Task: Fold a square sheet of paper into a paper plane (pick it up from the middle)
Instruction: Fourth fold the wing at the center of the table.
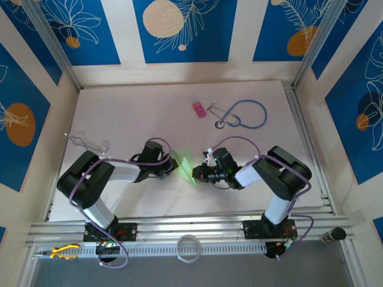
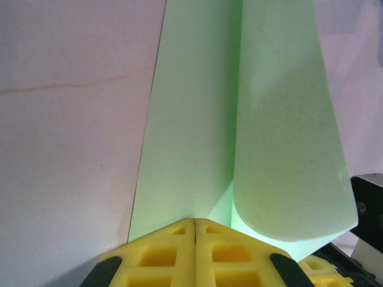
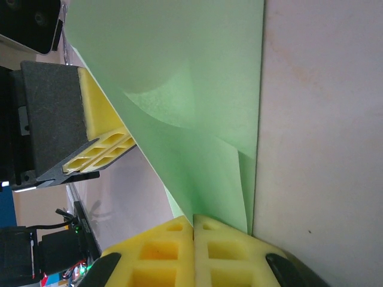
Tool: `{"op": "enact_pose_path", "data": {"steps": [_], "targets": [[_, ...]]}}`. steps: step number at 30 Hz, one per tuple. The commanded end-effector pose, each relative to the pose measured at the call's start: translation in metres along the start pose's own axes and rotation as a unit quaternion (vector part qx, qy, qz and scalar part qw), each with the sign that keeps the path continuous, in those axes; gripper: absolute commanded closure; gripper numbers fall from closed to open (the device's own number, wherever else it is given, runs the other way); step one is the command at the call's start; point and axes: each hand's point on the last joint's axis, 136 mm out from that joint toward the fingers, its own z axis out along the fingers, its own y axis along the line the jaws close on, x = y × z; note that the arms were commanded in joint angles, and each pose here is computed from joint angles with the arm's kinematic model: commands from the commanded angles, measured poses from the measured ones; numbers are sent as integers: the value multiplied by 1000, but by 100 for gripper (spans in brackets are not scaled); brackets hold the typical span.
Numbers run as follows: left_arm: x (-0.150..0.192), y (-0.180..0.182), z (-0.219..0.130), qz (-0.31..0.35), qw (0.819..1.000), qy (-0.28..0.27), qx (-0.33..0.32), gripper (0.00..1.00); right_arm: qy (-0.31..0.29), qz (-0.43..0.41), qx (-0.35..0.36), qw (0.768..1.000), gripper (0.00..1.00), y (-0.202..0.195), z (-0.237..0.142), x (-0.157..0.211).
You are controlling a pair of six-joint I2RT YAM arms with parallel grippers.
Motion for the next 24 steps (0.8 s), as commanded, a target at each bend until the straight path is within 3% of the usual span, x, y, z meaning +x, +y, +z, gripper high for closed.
{"op": "enact_pose_path", "data": {"steps": [1, 24], "targets": [[8, 16, -3, -5, 1000, 3, -30, 92, 7, 12, 13, 1000, 97, -9, 3, 9], [4, 23, -5, -11, 999, -11, -45, 93, -8, 20, 10, 1000, 98, -5, -3, 9]]}}
